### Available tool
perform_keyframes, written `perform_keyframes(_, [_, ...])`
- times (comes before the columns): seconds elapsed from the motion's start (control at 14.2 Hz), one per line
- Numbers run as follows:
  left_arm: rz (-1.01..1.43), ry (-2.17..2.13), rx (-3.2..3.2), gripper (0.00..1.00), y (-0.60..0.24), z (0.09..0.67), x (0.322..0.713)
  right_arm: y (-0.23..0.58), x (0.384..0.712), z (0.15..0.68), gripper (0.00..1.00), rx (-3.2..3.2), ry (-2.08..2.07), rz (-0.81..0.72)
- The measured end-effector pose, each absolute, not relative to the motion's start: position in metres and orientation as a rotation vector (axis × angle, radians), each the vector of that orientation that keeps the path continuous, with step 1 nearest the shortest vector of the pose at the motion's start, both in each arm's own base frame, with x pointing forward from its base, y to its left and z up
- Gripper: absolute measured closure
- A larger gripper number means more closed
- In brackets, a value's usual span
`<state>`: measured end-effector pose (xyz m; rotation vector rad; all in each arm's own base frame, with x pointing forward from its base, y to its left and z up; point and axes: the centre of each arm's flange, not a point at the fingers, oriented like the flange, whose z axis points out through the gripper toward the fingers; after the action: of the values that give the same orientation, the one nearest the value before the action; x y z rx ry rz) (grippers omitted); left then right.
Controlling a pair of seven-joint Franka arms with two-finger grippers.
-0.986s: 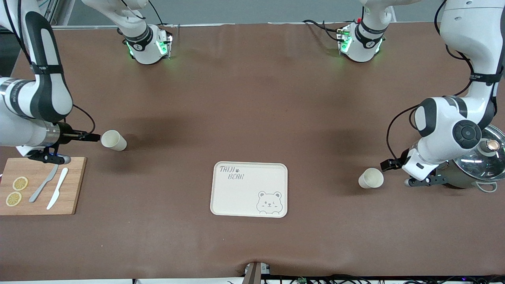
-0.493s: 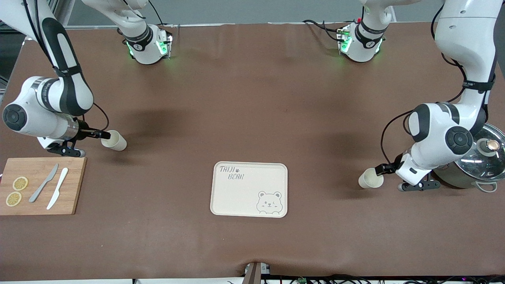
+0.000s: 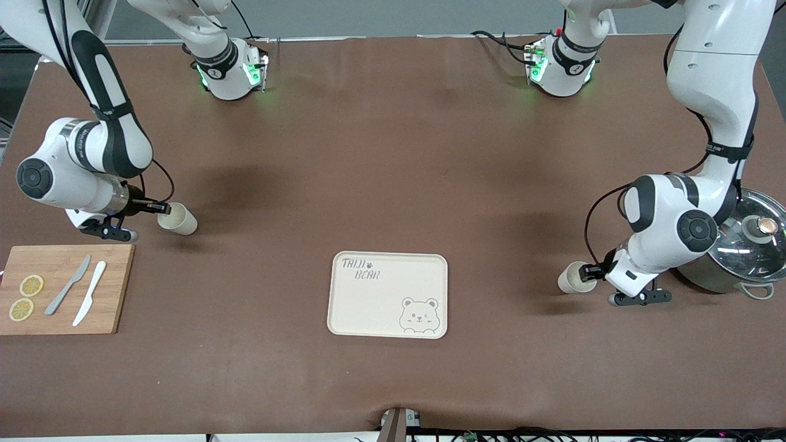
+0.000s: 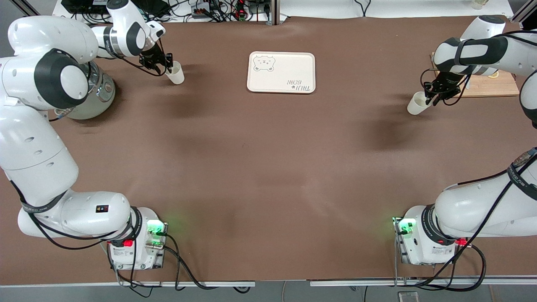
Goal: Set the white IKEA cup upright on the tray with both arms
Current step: 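Close the left gripper on one cup while the right gripper grasps another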
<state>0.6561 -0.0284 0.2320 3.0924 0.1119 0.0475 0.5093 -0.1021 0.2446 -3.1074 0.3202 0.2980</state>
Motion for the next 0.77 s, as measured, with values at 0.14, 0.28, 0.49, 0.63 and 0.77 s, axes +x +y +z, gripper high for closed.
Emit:
perform_keyframes(0.14, [0.055, 0.112, 3.092, 0.77, -0.028, 0.233, 0.658, -0.102, 0.505, 0.239, 0.78, -3.111, 0.321, 0.275])
perform_keyframes(0.28, [0.077, 0.112, 3.09, 0.97, -0.029, 0.239, 0.662, -0.101, 0.503, 0.236, 0.86, -3.111, 0.322, 0.273])
perform_keyframes(0.49, [0.116, 0.098, 3.086, 0.97, -0.035, 0.253, 0.668, -0.099, 0.504, 0.241, 0.97, -3.106, 0.324, 0.258])
perform_keyframes(0.63, [0.123, 0.078, 3.076, 0.97, -0.052, 0.266, 0.667, -0.099, 0.504, 0.241, 0.97, -3.106, 0.326, 0.258])
perform_keyframes(0.77, [0.118, 0.126, 3.053, 0.97, -0.077, 0.28, 0.664, -0.1, 0.504, 0.242, 0.97, -3.106, 0.326, 0.257])
